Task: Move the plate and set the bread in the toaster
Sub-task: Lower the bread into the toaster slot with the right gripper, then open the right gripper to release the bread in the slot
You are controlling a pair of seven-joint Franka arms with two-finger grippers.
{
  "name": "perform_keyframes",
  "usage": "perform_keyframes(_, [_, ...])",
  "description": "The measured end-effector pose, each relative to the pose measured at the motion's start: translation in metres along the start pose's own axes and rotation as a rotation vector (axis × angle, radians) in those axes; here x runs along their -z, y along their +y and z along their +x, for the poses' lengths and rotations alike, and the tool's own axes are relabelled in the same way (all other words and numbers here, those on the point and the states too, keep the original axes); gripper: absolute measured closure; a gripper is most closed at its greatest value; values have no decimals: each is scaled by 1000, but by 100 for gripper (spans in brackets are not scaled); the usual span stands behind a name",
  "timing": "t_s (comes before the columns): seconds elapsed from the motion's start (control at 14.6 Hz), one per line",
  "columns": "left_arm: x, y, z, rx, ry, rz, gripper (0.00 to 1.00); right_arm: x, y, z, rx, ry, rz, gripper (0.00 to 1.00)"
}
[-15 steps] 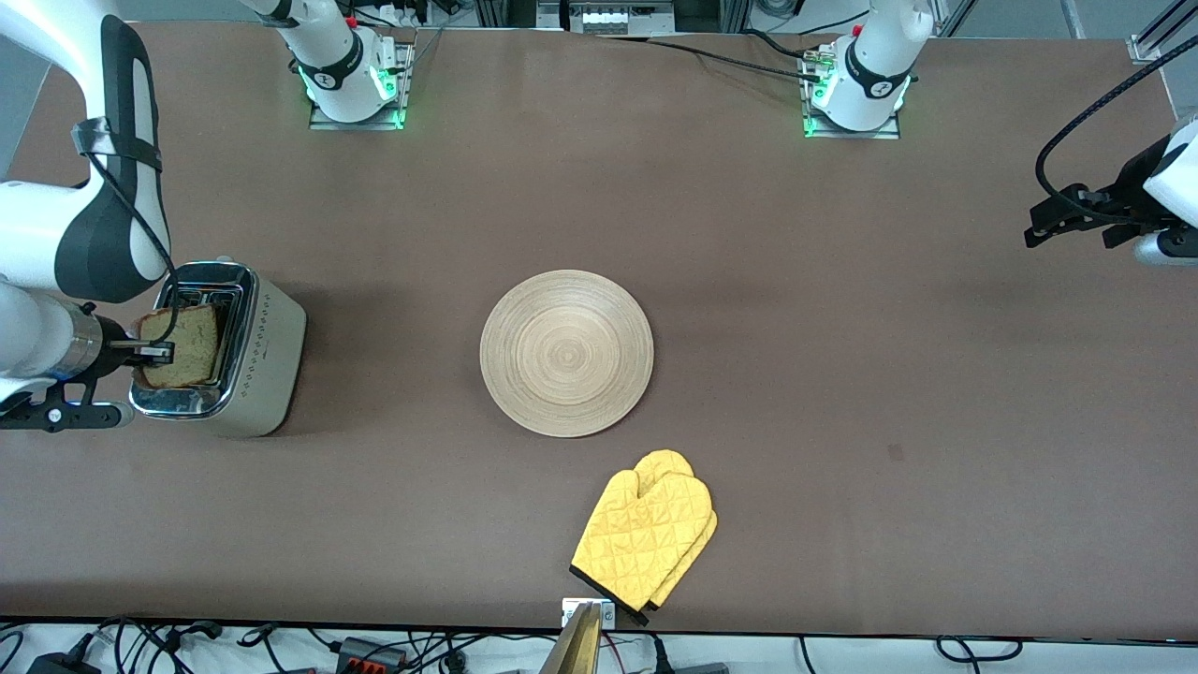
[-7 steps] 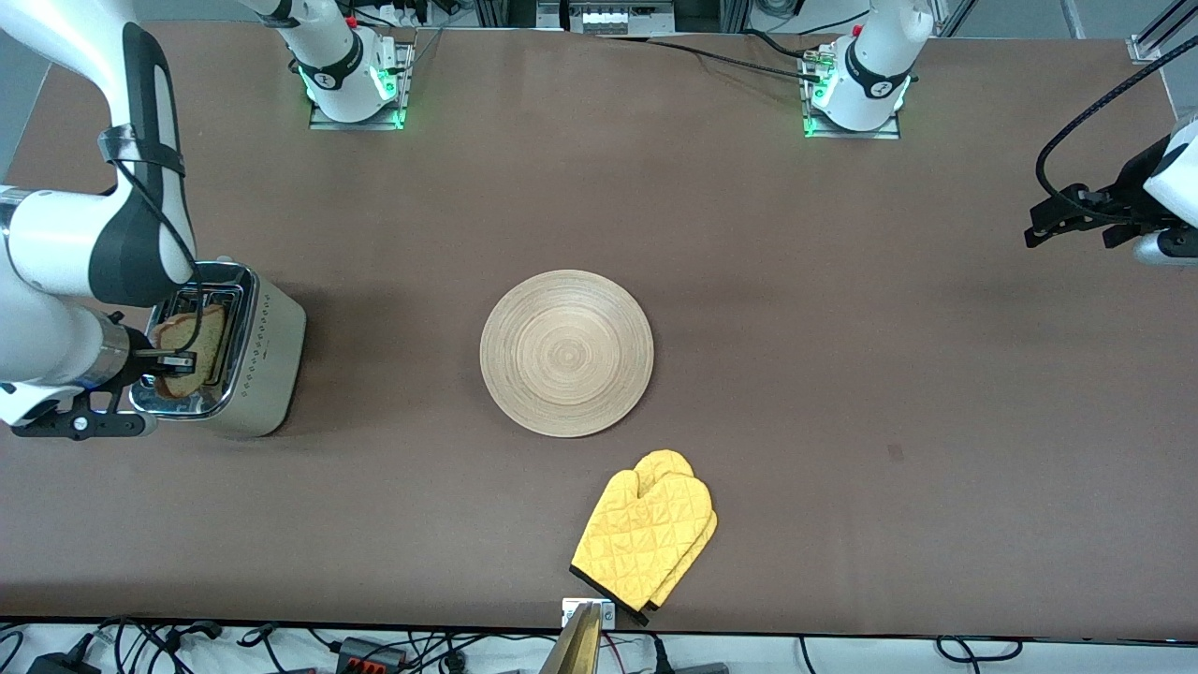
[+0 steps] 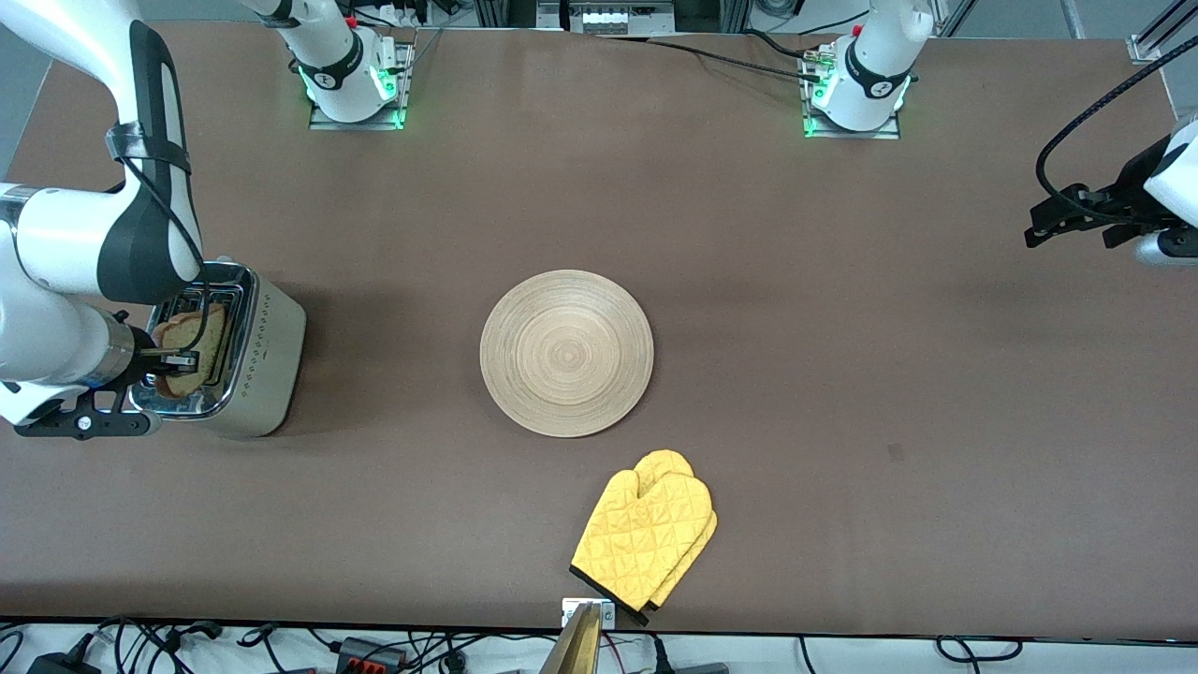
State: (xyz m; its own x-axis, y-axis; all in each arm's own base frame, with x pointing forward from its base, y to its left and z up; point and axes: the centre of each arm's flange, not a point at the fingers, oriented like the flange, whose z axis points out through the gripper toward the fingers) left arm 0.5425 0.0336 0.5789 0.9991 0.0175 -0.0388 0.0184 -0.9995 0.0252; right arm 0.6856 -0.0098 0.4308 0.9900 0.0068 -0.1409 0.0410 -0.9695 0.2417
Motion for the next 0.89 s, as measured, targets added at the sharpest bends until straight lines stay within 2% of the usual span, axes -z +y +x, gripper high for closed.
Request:
perform_keyframes(0.21, [-1,0,-1,1,-6,0,0,4,4,-1,3,5,-27,89])
perform_keyframes(0.48, [-1,0,-1,1,-12,-1,0,0,3,4,8,39,-39,89])
perform_keyframes(0.76, [-1,0,-1,1,-12,-1,0,1,-12,4,-53,42,-45,89])
perform_keyframes(0.89, [-1,0,-1,1,-12,-1,0,0,-20,2,-63,27,-47,89])
